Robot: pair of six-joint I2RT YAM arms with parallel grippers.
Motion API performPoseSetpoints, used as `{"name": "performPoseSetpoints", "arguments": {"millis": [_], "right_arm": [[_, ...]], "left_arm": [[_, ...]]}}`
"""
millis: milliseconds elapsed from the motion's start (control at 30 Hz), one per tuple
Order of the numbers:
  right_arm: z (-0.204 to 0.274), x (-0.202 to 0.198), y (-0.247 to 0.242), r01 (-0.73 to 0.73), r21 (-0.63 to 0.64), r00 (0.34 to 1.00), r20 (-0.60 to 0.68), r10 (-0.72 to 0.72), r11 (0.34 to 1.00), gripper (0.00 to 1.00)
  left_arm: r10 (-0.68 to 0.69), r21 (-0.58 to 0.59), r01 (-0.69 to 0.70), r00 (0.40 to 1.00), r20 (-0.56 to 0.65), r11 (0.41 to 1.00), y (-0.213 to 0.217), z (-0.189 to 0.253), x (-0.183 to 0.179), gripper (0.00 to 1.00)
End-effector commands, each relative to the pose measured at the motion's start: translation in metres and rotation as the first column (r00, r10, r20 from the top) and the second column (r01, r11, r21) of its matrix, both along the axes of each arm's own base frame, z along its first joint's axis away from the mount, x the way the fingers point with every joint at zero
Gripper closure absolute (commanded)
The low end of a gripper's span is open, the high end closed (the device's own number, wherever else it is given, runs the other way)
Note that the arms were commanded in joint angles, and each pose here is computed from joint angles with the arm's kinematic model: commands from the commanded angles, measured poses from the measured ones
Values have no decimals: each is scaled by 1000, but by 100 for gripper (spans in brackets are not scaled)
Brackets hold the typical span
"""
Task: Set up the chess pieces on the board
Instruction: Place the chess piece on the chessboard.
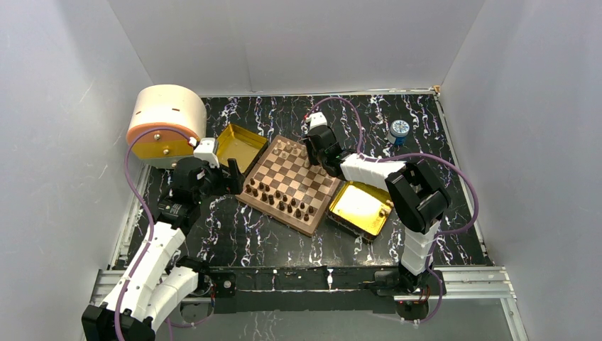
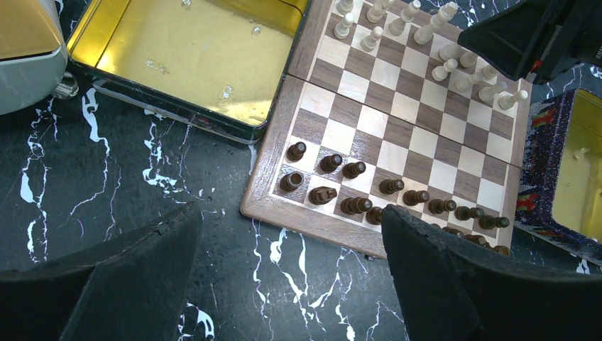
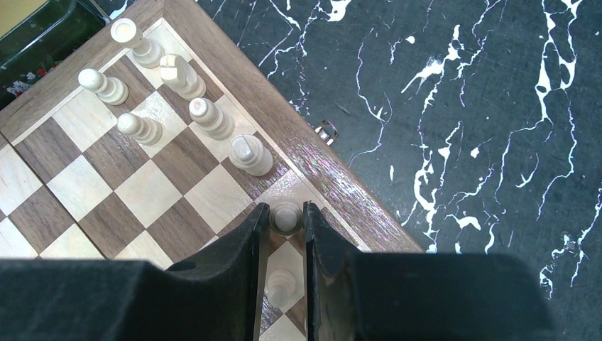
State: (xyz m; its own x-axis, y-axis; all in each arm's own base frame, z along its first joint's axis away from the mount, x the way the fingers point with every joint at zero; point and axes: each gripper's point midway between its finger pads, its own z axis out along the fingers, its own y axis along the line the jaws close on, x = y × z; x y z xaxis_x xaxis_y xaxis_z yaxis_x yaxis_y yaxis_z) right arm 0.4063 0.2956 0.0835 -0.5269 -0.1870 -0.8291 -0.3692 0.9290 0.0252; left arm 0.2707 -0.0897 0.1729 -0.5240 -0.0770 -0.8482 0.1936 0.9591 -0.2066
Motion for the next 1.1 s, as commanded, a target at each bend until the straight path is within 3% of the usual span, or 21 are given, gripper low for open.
{"name": "performPoseSetpoints", "arguments": {"millis": [0,467,1067], "right_arm": [[11,11,1,16,10,999,44,-16,1000,71],[7,13,2,16,8,999,36,-17,1000,65],[12,17,7,-2,6,999,54,1,1000,70]], "left_arm": [[-12,1,12,1000,20,1000,-1,5,0,6],[-11,3,11,1000,21,1000,-1,5,0,6],[-12,2,12,1000,20,1000,-1,4,-1,6]]}}
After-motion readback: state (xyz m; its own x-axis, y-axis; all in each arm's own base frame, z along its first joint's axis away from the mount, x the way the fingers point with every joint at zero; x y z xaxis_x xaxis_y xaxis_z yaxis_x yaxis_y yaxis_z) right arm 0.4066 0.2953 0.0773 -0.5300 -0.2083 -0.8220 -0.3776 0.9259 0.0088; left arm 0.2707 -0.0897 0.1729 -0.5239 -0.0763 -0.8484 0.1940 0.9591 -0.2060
